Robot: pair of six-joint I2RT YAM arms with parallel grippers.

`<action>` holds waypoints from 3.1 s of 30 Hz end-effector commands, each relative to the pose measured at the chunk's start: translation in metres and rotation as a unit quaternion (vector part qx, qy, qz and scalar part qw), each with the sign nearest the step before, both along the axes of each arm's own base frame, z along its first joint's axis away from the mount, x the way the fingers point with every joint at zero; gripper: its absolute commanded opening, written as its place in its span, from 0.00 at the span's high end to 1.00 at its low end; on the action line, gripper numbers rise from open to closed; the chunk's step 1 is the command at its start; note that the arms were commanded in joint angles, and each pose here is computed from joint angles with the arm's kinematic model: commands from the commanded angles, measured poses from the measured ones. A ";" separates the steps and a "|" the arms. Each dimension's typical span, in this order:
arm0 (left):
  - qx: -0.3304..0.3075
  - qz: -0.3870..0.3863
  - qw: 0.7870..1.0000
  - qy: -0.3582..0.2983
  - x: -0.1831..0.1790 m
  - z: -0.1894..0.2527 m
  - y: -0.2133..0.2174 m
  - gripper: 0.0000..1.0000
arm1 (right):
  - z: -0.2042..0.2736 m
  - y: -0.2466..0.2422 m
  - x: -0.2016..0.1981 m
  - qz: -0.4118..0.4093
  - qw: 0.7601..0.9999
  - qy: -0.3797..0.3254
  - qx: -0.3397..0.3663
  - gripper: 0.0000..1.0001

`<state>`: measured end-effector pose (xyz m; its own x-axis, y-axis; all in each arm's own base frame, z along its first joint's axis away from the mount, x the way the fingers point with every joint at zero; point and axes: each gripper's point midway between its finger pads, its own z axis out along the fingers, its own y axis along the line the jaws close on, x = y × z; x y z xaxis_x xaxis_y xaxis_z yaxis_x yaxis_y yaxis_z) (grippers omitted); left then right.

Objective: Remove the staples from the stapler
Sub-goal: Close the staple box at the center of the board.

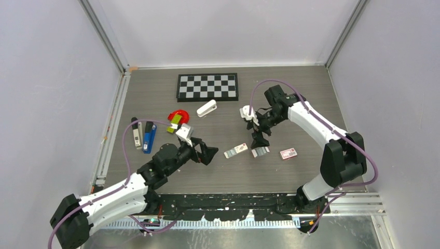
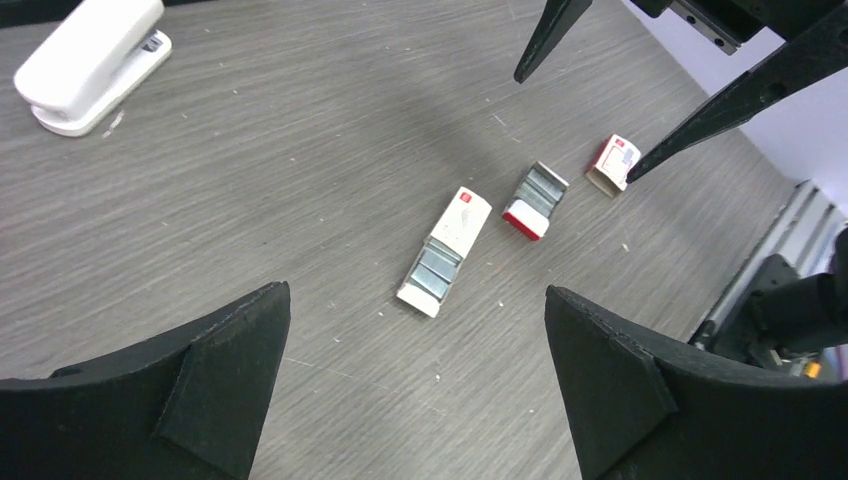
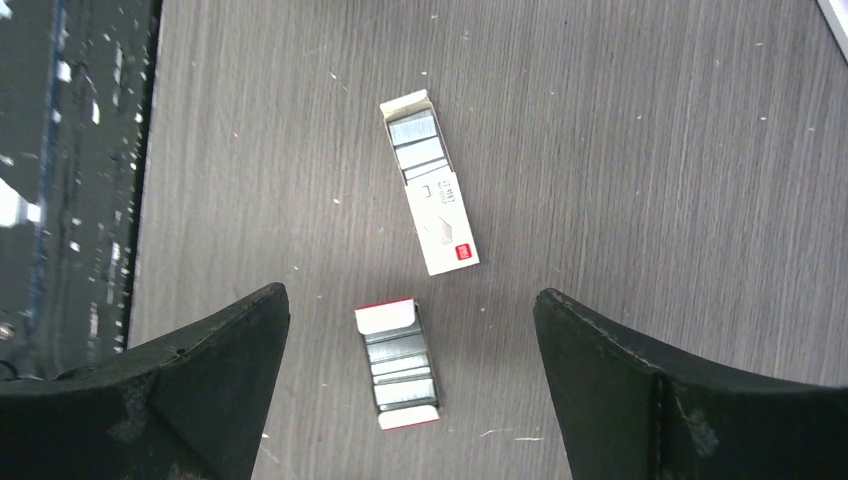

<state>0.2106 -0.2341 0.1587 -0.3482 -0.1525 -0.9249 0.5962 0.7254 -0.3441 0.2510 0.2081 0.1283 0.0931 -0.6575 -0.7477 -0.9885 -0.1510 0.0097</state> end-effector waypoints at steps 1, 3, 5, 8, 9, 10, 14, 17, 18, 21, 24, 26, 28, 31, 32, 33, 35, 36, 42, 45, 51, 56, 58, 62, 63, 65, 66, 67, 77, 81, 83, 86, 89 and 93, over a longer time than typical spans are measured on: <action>-0.042 -0.006 0.999 0.024 -0.006 0.005 -0.004 0.00 | 0.041 0.004 -0.008 -0.053 0.998 0.023 0.026 0.04; -0.056 -0.011 0.998 0.029 -0.008 0.007 -0.006 0.00 | 0.049 0.003 -0.009 -0.074 0.996 0.026 0.030 0.04; -0.075 -0.012 0.996 0.038 -0.010 0.008 -0.008 0.00 | 0.053 0.003 -0.007 -0.096 0.995 0.025 0.034 0.03; -0.102 -0.013 0.993 0.052 -0.012 0.008 -0.011 0.00 | 0.052 -0.002 0.000 -0.133 0.990 0.023 0.029 0.02; -0.109 -0.012 0.992 0.058 -0.012 0.008 -0.012 0.00 | 0.052 -0.002 0.002 -0.142 0.989 0.026 0.030 0.02; -0.114 -0.013 0.991 0.064 -0.013 0.007 -0.012 0.00 | 0.052 -0.003 0.005 -0.152 0.987 0.031 0.031 0.02; -0.132 -0.009 0.988 0.080 -0.015 0.005 -0.012 0.01 | 0.050 -0.004 0.011 -0.178 0.982 0.045 0.040 0.02; -0.152 0.001 0.984 0.089 -0.014 0.005 -0.011 0.01 | 0.047 -0.005 0.016 -0.194 0.979 0.050 0.045 0.02; -0.158 0.003 0.983 0.091 -0.014 0.005 -0.011 0.01 | 0.047 -0.006 0.017 -0.199 0.978 0.051 0.046 0.02; -0.163 0.011 0.981 0.103 -0.013 0.001 -0.010 0.02 | 0.043 -0.006 0.020 -0.210 0.975 0.054 0.045 0.02; -0.166 0.016 0.979 0.115 -0.012 -0.003 -0.011 0.03 | 0.041 -0.006 0.021 -0.214 0.974 0.056 0.045 0.03; -0.168 0.019 0.978 0.122 -0.012 -0.005 -0.012 0.03 | 0.039 -0.006 0.022 -0.217 0.973 0.057 0.045 0.03; -0.170 0.021 0.977 0.127 -0.011 -0.007 -0.012 0.04 | 0.038 -0.006 0.022 -0.218 0.973 0.059 0.044 0.03; -0.174 0.023 0.975 0.135 -0.010 -0.008 -0.014 0.05 | 0.035 -0.007 0.024 -0.221 0.973 0.062 0.040 0.03; -0.175 0.024 0.975 0.137 -0.010 -0.009 -0.014 0.05 | 0.034 -0.007 0.024 -0.223 0.972 0.062 0.039 0.03; -0.177 0.025 0.974 0.141 -0.010 -0.010 -0.015 0.06 | 0.033 -0.007 0.025 -0.225 0.972 0.063 0.038 0.03; -0.182 0.026 0.972 0.149 -0.009 -0.011 -0.016 0.06 | 0.031 -0.007 0.027 -0.231 0.970 0.065 0.036 0.03; -0.185 0.028 0.970 0.153 -0.009 -0.012 -0.017 0.07 | 0.031 -0.007 0.028 -0.234 0.969 0.067 0.036 0.03; -0.195 0.039 0.963 0.179 -0.006 -0.020 -0.020 0.11 | 0.023 -0.007 0.038 -0.270 0.959 0.081 0.031 0.06; -0.195 0.045 0.961 0.191 -0.005 -0.026 -0.021 0.18 | 0.018 -0.007 0.046 -0.295 0.951 0.089 0.029 0.07; -0.194 0.044 0.958 0.206 -0.003 -0.036 -0.027 0.21 | 0.010 -0.006 0.055 -0.326 0.939 0.105 0.024 0.12; -0.188 0.047 0.957 0.215 -0.001 -0.045 -0.029 0.22 | 0.006 -0.005 0.058 -0.336 0.935 0.113 0.023 0.13; -0.181 0.051 0.957 0.219 -0.001 -0.050 -0.029 0.22 | 0.004 -0.006 0.058 -0.338 0.934 0.116 0.021 0.13; -0.156 0.062 0.958 0.233 0.000 -0.064 -0.027 0.22 | -0.001 -0.006 0.060 -0.346 0.930 0.123 0.017 0.14; -0.153 0.063 0.958 0.234 0.000 -0.066 -0.027 0.22 | -0.002 -0.005 0.060 -0.347 0.929 0.125 0.016 0.15; -0.151 0.064 0.958 0.236 0.000 -0.068 -0.028 0.22 | -0.004 -0.006 0.062 -0.351 0.927 0.128 0.014 0.16; -0.150 0.064 0.958 0.237 0.001 -0.069 -0.028 0.22 | -0.005 -0.006 0.062 -0.352 0.927 0.129 0.012 0.17; -0.149 0.064 0.958 0.237 0.001 -0.070 -0.028 0.22 | -0.006 -0.006 0.062 -0.353 0.927 0.129 0.011 0.18; -0.149 0.061 0.957 0.243 0.001 -0.075 -0.031 0.22 | -0.013 -0.008 0.066 -0.369 0.920 0.135 0.001 0.22; -0.150 0.061 0.956 0.246 0.002 -0.076 -0.033 0.23 | -0.017 -0.007 0.068 -0.378 0.915 0.142 -0.003 0.27; -0.150 0.062 0.955 0.250 0.002 -0.078 -0.034 0.23 | -0.020 -0.006 0.069 -0.383 0.912 0.143 -0.006 0.30; -0.152 0.065 0.953 0.255 0.004 -0.081 -0.036 0.24 | -0.025 -0.006 0.071 -0.391 0.909 0.146 -0.013 0.35; -0.152 0.066 0.951 0.262 0.005 -0.084 -0.038 0.25 | -0.028 -0.007 0.073 -0.398 0.905 0.148 -0.020 0.38; -0.150 0.069 0.948 0.270 0.006 -0.091 -0.040 0.29 | -0.029 -0.008 0.075 -0.405 0.902 0.146 -0.023 0.42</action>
<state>0.2040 -0.2620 0.0481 -0.7439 -0.4125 -0.5259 0.1574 0.6566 -0.7376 0.3137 0.1965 0.0890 -0.6449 -0.4713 -0.6017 -0.7310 0.6102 0.3055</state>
